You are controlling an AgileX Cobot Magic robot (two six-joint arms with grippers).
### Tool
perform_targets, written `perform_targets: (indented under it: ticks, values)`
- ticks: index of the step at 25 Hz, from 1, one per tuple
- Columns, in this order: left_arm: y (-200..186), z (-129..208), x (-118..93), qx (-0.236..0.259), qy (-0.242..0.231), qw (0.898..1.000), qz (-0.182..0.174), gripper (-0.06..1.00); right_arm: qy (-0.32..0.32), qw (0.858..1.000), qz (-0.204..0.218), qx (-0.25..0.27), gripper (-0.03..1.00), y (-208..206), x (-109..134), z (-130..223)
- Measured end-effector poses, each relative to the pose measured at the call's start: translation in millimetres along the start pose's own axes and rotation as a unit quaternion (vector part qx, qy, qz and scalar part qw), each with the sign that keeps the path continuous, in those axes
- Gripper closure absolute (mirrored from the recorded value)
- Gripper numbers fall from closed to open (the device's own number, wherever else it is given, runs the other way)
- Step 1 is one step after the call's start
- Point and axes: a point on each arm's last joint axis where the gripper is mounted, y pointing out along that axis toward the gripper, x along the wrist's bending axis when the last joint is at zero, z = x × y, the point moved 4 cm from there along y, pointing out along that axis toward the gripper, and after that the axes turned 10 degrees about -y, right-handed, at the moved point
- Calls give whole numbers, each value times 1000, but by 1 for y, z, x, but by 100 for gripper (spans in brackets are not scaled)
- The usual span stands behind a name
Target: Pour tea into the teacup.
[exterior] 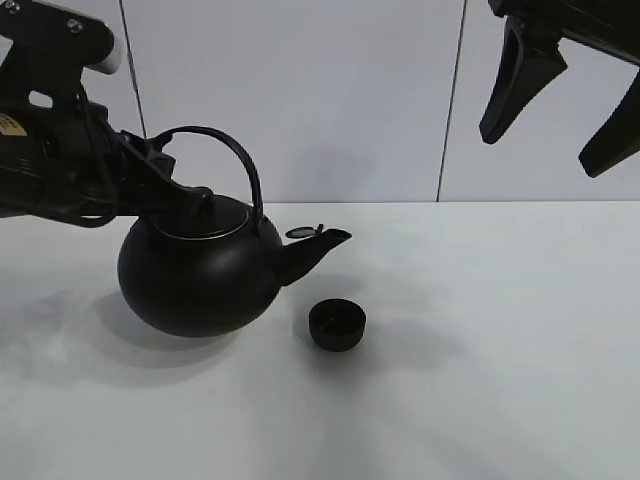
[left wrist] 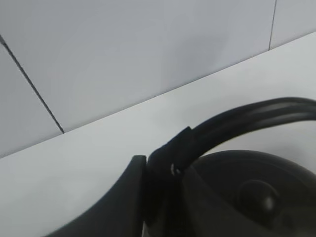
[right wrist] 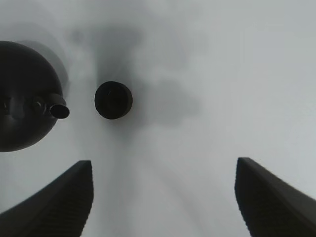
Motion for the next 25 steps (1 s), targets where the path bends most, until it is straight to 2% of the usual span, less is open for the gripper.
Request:
perform_targets:
  ticks: [10,14,20,25]
  values:
    - [3,8,6,13,-65,997,-27,83,0,1000,0,-1,42,0,0,0]
    - [8,17,6,21,-59,998,-31,83,0,1000,0,-2,42,0,0,-1]
    - [9,10,1,-5,-27,1000,-10,83,0,1000,0,-2,42,0,0,-1]
    - [9,10,0,-6,-4,1000,-7,83,0,1000,0,-2,42,0,0,-1]
